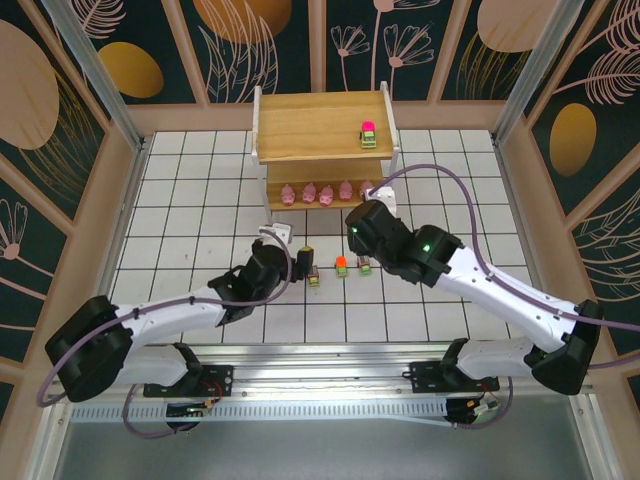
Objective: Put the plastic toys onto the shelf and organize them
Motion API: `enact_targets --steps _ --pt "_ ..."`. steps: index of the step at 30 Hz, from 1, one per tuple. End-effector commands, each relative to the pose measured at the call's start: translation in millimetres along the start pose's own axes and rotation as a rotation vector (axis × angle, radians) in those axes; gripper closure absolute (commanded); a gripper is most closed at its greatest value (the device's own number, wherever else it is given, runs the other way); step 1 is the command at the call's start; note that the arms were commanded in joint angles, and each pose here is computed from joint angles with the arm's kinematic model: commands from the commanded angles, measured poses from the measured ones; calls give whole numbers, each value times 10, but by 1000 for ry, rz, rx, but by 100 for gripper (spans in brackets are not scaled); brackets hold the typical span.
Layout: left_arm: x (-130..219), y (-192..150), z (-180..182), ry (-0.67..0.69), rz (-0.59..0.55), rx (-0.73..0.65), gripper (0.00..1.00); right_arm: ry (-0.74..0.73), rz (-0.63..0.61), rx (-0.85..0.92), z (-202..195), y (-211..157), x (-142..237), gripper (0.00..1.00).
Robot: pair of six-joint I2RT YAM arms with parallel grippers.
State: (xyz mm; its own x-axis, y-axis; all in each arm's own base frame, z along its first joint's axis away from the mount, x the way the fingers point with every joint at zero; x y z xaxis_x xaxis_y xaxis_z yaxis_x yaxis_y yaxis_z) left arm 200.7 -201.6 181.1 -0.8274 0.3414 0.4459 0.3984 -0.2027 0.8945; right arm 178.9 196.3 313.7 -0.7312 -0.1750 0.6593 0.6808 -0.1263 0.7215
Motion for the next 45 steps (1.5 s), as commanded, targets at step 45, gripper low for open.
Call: enact_targets --steps 45 --pt "140 -472 179 15 87 -1 15 -24 252 5 -405 -670 -1310 44"
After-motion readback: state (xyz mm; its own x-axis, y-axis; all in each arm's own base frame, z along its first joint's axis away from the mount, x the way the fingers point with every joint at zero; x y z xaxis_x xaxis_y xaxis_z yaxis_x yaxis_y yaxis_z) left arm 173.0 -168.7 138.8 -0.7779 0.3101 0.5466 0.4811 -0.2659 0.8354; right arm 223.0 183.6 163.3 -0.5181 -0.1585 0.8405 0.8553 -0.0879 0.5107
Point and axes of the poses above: each hand's point on the last joint's axis, 136 mm out from that joint toward the fingers, its own x axis back along the fingers, its own z axis along the line the jaws close on, y = z × x, the point moved 10 cm from there along x, back along the fingers, and after that the axes turned 11 degrees about -x, right-handed, at the moved point
